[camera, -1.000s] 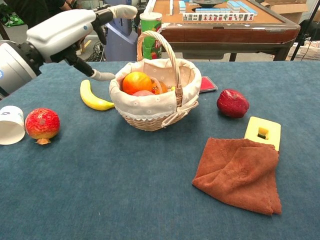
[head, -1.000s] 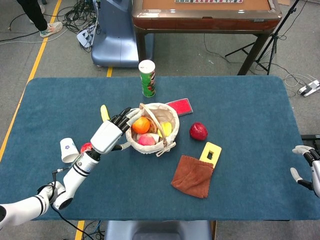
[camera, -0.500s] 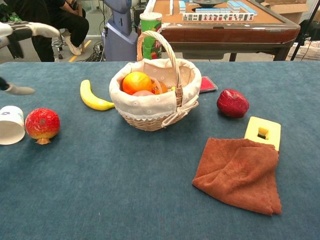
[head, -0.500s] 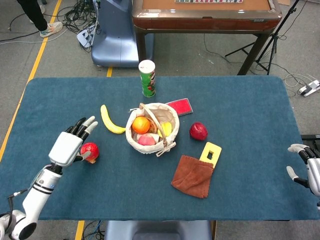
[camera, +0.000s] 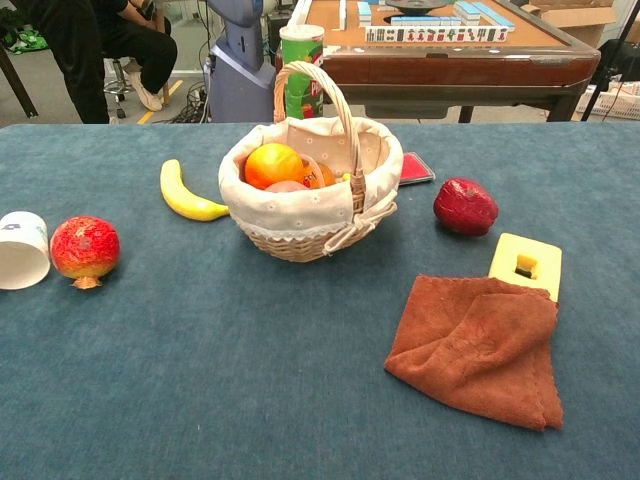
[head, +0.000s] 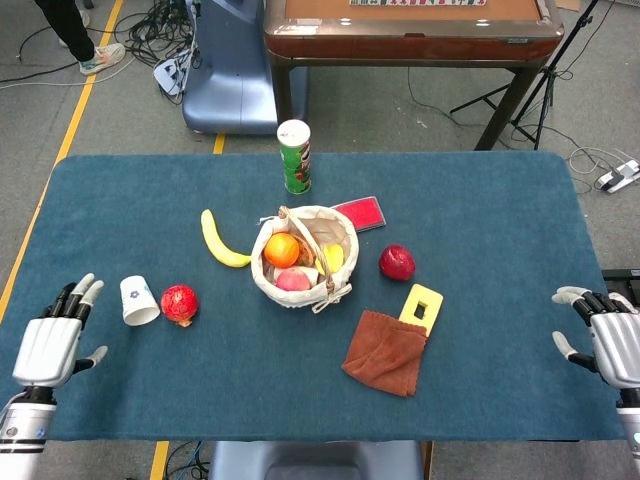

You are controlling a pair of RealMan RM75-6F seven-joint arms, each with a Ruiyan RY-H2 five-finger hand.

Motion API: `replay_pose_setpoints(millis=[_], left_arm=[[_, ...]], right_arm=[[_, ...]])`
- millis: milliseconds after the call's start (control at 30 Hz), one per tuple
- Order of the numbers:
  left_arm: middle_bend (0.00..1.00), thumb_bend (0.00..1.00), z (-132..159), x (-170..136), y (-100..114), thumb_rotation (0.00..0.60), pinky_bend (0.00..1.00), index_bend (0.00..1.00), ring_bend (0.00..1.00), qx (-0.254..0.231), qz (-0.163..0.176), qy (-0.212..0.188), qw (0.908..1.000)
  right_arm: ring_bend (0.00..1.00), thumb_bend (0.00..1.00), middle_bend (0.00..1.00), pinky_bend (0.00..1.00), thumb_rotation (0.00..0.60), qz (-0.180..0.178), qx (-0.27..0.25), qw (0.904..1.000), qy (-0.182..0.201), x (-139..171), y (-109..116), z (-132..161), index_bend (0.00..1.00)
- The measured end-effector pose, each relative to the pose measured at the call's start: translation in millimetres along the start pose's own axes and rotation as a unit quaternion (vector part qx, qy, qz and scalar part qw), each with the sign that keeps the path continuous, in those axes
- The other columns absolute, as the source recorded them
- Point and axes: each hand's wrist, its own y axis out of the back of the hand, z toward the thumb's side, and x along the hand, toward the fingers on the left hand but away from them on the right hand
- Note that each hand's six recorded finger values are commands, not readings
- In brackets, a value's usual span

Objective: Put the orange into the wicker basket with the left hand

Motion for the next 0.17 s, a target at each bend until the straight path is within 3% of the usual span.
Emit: replay_pose_setpoints(millis=[167], left_arm=[[0.0,0.19,-6,-14,5,0.6,0.33,0.1,0.1,-0.015,0.02,0.025,0.9994]], right_arm=[[0.31,0.29,0.3,0.4,0.6,0.0,-0.001,1.0,0.004,-2,-1,2,0.35]])
